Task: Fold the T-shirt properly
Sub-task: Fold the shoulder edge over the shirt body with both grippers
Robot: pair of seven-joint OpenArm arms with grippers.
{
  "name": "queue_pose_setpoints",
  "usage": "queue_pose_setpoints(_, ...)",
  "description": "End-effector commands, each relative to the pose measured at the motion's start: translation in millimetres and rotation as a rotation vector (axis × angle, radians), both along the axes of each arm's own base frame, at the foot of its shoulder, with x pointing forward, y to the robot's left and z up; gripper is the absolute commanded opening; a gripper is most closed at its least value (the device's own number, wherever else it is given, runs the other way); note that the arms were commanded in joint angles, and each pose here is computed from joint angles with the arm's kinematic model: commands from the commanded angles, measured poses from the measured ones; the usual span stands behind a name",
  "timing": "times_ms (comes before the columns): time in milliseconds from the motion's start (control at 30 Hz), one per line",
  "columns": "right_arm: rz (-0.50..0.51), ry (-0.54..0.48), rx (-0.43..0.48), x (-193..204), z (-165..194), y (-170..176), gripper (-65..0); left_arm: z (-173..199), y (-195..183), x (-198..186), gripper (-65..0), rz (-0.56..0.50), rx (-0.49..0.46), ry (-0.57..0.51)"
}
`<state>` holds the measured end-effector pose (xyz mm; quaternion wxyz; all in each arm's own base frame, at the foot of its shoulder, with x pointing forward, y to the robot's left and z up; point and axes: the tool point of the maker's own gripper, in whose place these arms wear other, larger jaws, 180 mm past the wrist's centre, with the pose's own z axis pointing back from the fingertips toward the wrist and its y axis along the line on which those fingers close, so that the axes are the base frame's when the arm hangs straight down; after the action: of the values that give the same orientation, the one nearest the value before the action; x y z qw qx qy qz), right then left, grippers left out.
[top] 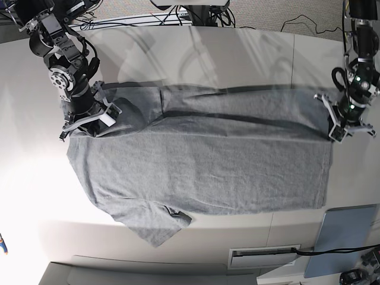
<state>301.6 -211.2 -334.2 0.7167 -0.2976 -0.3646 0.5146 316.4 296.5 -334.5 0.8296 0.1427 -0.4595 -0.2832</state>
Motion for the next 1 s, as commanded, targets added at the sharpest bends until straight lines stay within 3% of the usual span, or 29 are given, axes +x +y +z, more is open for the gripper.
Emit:
queue_pose_setpoints(0,-0.001,-0.05,-0.017,8.6,14.2,-4.5,-65.0,19.2,9.1,12.0,-65.0,0.013,0.019,-0.058)
queue_pose_setpoints(267,-0.003,-0.05,-0.018,8.6,14.1,-4.8,-65.0,-5.9,27.2,18.2,-65.0,0.055,-0.057,0.015)
queue_pose_setpoints(967,-0.007,-0.049,-0.019,8.5,14.1,-5.4,-65.0,-2.3,22.2,20.7,-65.0,0.028,-0.075,-0.014)
